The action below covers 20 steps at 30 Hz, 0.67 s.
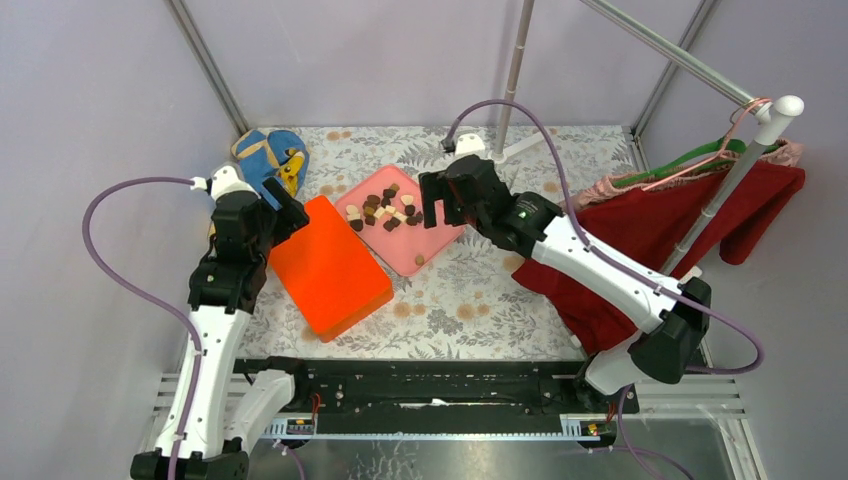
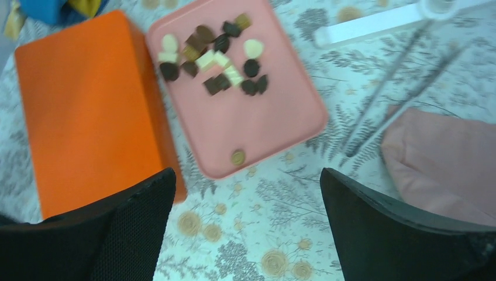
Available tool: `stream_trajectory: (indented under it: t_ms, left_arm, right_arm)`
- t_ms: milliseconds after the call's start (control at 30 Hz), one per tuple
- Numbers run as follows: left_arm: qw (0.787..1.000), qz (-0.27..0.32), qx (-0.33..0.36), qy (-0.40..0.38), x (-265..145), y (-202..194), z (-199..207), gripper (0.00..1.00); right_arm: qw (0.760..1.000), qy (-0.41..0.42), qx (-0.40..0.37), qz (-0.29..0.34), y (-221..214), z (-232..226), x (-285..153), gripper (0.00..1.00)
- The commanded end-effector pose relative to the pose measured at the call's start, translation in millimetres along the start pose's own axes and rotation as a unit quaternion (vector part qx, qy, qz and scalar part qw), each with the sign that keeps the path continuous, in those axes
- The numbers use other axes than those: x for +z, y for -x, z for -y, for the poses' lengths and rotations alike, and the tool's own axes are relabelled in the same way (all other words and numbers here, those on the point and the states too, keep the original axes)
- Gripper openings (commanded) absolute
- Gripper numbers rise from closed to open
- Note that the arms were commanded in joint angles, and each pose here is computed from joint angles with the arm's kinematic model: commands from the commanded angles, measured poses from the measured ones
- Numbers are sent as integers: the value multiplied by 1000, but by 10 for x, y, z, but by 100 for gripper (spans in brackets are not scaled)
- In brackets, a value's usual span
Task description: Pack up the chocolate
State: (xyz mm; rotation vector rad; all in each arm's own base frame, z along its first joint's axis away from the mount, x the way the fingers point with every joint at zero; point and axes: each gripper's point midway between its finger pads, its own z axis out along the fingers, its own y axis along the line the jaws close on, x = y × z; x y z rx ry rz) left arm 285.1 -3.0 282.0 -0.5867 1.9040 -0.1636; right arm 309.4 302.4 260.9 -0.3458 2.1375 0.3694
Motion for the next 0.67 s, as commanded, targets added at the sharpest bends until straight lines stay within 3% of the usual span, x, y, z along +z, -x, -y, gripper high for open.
stream_trajectory:
  t_ms: [0,367,633]
  left_arm:
    - [1000,-26,0,14,-45,-249,-139,89]
    - [1000,-8,-14,23,-192,-337,-294,91]
    - [999,5,-13,29,-280,-278,-338,92]
  right_arm:
    - [989,-103,60,89,320,451,-173,100]
    - [944,-254,151,145,296,967,-260,100]
    - [938,-259,186,135,269,926,-192,100]
